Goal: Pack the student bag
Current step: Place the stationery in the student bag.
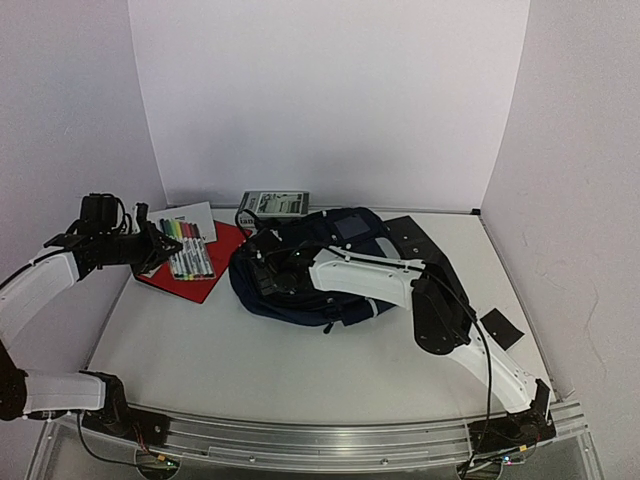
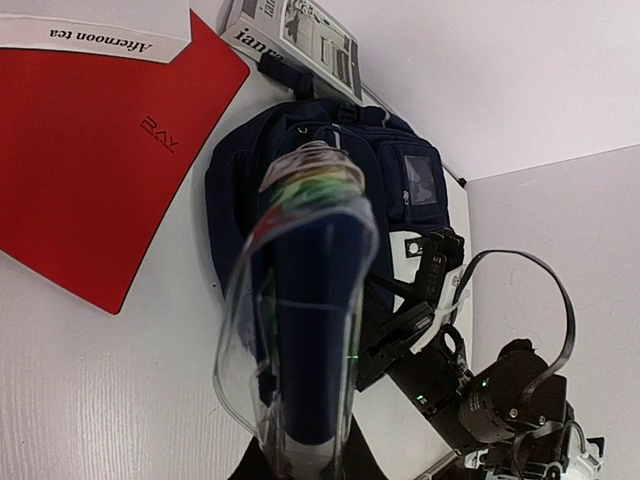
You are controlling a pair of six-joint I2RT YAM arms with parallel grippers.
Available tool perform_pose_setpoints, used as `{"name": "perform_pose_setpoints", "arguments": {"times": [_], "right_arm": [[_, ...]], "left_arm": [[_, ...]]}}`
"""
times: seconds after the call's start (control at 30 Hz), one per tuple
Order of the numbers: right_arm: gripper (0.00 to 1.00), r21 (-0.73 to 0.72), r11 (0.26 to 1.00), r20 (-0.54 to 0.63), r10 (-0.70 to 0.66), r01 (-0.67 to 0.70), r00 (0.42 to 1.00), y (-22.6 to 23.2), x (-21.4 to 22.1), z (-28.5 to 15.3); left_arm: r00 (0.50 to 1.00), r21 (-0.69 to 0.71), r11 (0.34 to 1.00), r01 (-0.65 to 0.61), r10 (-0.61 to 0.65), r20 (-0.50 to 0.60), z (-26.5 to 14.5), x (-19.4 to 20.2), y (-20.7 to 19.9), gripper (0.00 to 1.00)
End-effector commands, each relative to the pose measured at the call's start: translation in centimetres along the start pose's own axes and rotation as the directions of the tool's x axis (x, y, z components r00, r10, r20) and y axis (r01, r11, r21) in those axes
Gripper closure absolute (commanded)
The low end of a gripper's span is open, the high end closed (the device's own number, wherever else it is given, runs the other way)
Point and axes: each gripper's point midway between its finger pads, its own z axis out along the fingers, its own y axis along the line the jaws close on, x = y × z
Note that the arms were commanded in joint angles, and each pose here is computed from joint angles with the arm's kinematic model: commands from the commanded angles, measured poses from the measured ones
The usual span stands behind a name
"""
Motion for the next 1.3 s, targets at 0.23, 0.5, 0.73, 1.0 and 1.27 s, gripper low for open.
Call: {"name": "perform_pose_setpoints", "arguments": {"times": [0.23, 0.5, 0.73, 1.0, 1.27], "right_arm": [[1.00, 0.142, 0.975, 0.157, 0.148, -0.171, 0.976, -5.9, -6.7, -6.4], [1.00, -0.055, 0.958, 0.130, 0.286, -0.281, 0.950, -5.3, -7.7, -10.6], [1.00, -0.211, 0.914, 0.104, 0.374, -0.347, 0.922, -4.3, -7.7, -13.7], [1.00, -0.287, 0.907, 0.122, 0.354, -0.308, 0.927, -2.4, -8.1, -16.6], [1.00, -0.328, 0.904, 0.134, 0.332, -0.274, 0.934, -0.5, -7.9, -18.1]], "left_arm": [[0.998, 0.235, 0.971, 0.049, -0.037, -0.055, 1.0, 1.2, -3.3, 1.00], [0.987, 0.335, 0.940, 0.070, -0.015, -0.163, 4.8, 4.4, -7.5, 1.00], [0.966, 0.364, 0.919, 0.150, -0.058, -0.253, 7.4, 6.2, -7.9, 1.00], [0.940, 0.328, 0.921, 0.212, -0.100, -0.326, 10.4, 7.9, -7.7, 1.00], [0.933, 0.308, 0.919, 0.247, -0.139, -0.332, 12.6, 8.4, -7.5, 1.00]]}}
